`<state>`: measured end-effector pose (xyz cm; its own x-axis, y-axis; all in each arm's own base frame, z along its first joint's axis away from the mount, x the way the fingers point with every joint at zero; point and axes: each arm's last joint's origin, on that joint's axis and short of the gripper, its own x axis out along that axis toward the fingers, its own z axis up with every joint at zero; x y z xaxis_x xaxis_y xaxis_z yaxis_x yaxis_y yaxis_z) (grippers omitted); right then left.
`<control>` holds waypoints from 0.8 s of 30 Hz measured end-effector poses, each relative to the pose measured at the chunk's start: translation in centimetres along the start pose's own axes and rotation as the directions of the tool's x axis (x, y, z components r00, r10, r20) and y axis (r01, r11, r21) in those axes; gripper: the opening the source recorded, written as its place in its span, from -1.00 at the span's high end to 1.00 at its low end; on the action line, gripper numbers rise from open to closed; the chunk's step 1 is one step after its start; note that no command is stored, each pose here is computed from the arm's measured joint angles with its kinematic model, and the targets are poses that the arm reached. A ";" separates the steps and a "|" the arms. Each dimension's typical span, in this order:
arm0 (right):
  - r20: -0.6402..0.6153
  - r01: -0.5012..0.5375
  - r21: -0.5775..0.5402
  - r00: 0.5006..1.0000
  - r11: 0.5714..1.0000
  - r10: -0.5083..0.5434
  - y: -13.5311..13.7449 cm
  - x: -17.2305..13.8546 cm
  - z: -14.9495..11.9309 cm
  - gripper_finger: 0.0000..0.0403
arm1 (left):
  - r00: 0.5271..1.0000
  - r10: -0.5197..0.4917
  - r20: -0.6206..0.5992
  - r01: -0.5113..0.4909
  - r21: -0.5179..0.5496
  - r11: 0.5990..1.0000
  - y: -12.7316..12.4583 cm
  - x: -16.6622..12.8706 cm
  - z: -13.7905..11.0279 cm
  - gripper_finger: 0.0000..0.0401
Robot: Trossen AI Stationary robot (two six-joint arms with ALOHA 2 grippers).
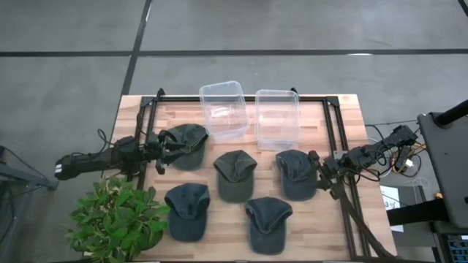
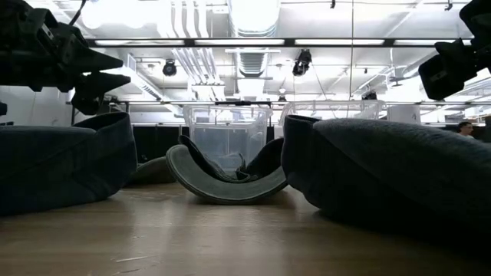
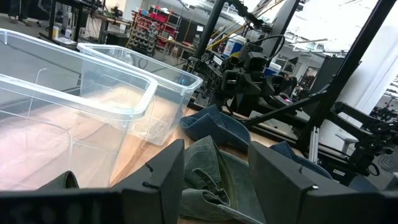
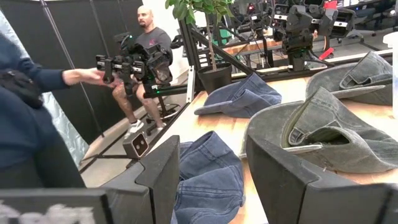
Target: Pick & Place hat
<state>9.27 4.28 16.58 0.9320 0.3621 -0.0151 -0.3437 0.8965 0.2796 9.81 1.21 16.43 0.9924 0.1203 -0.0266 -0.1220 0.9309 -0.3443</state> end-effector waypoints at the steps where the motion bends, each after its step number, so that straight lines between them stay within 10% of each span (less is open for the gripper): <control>1: 0.000 0.000 0.000 1.000 1.000 0.000 0.0 0.0 0.0 0.12 | 1.000 0.001 0.000 -0.001 0.000 1.000 0.0 0.0 0.0 0.15; 24: 0.000 -0.001 0.000 1.000 1.000 0.001 0.0 0.0 0.0 0.12 | 1.000 0.001 0.000 -0.001 0.059 0.998 0.0 0.0 0.0 0.15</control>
<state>9.27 4.29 16.58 0.9317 0.3630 -0.0150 -0.3446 0.8961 0.2797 9.82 1.21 16.41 0.9923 0.1209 -0.0273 -0.1236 0.9496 -0.2882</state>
